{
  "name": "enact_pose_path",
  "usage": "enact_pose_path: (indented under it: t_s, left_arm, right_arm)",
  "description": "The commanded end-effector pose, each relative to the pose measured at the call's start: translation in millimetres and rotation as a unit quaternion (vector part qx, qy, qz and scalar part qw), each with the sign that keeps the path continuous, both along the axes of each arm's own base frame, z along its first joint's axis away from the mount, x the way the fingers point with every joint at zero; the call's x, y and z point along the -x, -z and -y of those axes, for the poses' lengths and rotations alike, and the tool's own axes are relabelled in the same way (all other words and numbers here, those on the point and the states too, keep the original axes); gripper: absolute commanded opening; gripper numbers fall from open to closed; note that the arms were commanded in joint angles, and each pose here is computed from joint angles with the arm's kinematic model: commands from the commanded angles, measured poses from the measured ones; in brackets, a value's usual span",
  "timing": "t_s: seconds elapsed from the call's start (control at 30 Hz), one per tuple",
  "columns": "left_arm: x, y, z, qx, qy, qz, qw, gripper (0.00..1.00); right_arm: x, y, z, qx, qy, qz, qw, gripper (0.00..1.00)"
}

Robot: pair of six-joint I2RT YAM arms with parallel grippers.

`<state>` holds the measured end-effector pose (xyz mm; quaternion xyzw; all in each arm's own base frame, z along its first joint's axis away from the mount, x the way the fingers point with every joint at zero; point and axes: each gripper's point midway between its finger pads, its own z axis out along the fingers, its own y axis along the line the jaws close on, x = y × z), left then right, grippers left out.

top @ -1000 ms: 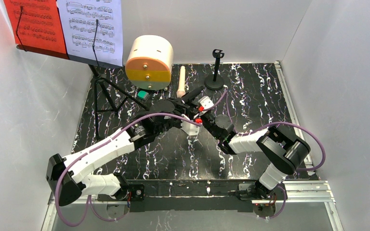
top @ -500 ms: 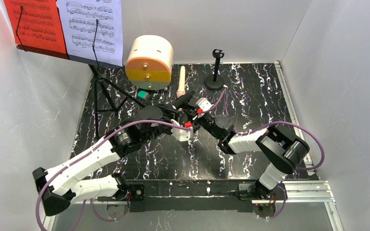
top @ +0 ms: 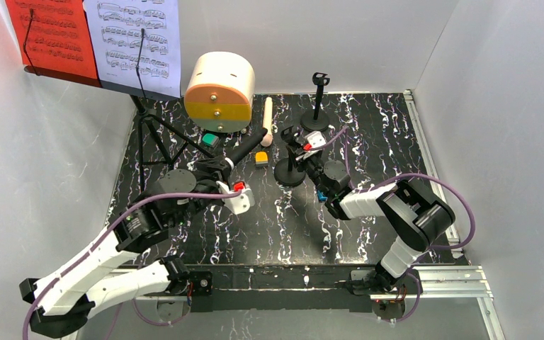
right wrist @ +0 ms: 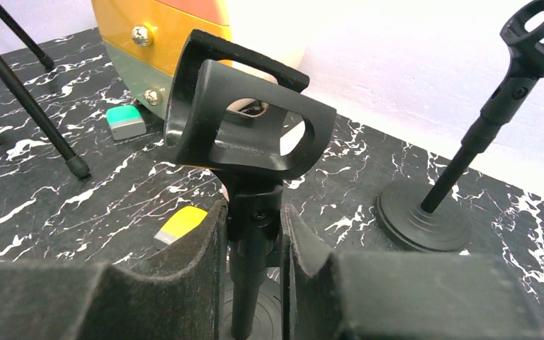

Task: Pack up the instrument practice props
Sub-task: Remove the microphone from the microphone stand, then place the microphone at the center of the board.

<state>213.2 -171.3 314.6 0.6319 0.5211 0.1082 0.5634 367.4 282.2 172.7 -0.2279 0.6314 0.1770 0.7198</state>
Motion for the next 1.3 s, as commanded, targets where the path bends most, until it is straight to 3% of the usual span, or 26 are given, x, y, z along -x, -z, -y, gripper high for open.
enact_pose_path:
  t_s: [0.0, 0.23, 0.43, 0.63, 0.87, 1.03, 1.1, 1.17, 1.27]
  left_arm:
    - [-1.4, -9.7, -10.5, 0.032, -0.041, -0.011, 0.999, 0.0]
    - [-18.5, 7.7, 16.9, 0.158, -0.111, -0.082, 0.978, 0.0]
    - [-46.1, 27.0, 30.3, 0.276, -0.208, -0.103, 0.933, 0.0]
    - [-69.7, 32.3, 52.0, 0.367, -0.245, -0.105, 0.891, 0.0]
    - [-105.5, 55.2, 83.3, 0.412, -0.275, -0.132, 0.859, 0.0]
    - [-132.6, 74.8, 108.1, 0.422, -0.271, -0.156, 0.851, 0.0]
    - [-147.0, 82.1, 116.2, 0.44, -0.273, -0.171, 0.838, 0.0]
    - [-164.1, 94.6, 123.6, 0.449, -0.279, -0.187, 0.828, 0.0]
    - [-184.2, 104.2, 134.8, 0.457, -0.284, -0.185, 0.823, 0.0]
  right_arm:
    - [8.2, 118.3, 51.5, 0.16, 0.069, -0.141, 0.975, 0.01]
    - [-5.3, 112.6, 62.1, 0.14, 0.088, -0.149, 0.975, 0.01]
    - [-29.4, 106.2, 75.9, 0.109, 0.107, -0.158, 0.975, 0.01]
    - [-60.6, 97.6, 83.8, 0.09, 0.124, -0.156, 0.976, 0.01]
    - [-95.9, 101.3, 109.2, 0.059, 0.197, -0.175, 0.963, 0.01]
    - [-102.2, 109.0, 121.4, 0.035, 0.229, -0.186, 0.955, 0.01]
    - [-102.4, 113.7, 119.6, 0.038, 0.222, -0.191, 0.956, 0.1]
    - [-101.8, 112.9, 117.7, 0.039, 0.214, -0.189, 0.958, 0.26]
    - [-99.0, 102.5, 111.3, 0.039, 0.191, -0.179, 0.964, 0.42]
